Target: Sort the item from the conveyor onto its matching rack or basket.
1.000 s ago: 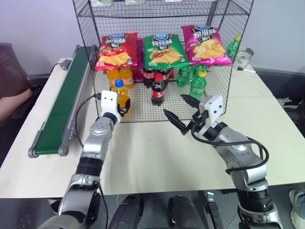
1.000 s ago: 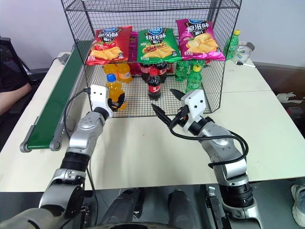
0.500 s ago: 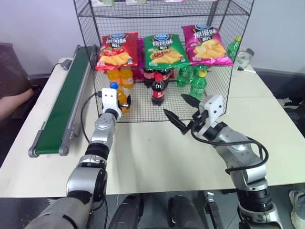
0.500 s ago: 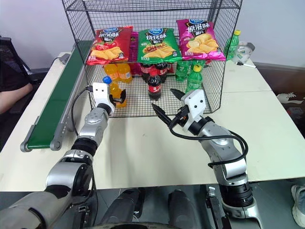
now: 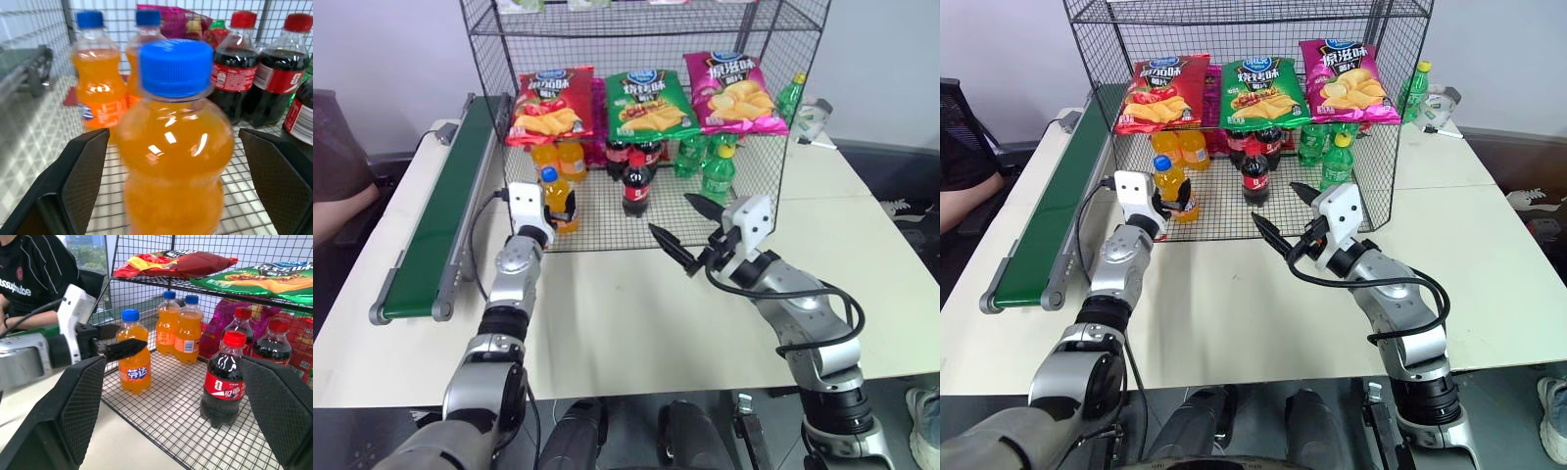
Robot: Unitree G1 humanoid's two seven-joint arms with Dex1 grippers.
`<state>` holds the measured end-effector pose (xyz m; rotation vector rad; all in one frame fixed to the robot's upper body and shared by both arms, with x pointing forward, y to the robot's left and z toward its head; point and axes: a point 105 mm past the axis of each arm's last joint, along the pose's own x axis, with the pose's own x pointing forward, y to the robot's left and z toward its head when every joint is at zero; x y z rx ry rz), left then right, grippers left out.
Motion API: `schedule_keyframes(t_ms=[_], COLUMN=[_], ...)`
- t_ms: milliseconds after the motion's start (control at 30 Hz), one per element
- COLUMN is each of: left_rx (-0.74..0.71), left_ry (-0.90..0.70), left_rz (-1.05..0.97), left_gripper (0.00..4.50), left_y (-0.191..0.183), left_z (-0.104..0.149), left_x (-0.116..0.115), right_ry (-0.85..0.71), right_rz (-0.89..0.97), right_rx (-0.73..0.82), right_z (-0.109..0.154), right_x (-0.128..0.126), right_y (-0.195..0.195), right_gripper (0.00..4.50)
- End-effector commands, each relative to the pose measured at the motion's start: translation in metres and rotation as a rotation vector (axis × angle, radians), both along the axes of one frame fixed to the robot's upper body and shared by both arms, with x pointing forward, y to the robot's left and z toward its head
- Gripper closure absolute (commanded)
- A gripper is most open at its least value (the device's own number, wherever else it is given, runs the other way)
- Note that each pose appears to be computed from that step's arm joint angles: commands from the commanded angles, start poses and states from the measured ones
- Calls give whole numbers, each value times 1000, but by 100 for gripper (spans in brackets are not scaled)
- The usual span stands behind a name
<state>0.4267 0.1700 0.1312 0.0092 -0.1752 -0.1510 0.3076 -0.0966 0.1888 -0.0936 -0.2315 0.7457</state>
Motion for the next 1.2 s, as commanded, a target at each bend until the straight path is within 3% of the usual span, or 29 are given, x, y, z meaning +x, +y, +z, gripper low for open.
schedule_keyframes(t_ms=[33, 333, 700, 1200], left_rx=[21, 85, 180, 177], left_ry=[-64, -10, 198, 255], left_rz=[7, -165, -254, -225], left_gripper=[8, 8, 8, 8], left_y=[9, 12, 71, 82], left_z=[21, 39, 49, 35], left_x=[-10, -58, -114, -124], right_ry=[-58, -61, -62, 59], right_rz=[-3, -13, -22, 4], right_rx=[5, -7, -40, -145], right_z=[13, 15, 16, -5], right_x=[-3, -1, 6, -1], right_y=[-2, -9, -22, -57], right_gripper=[0, 0, 0, 0])
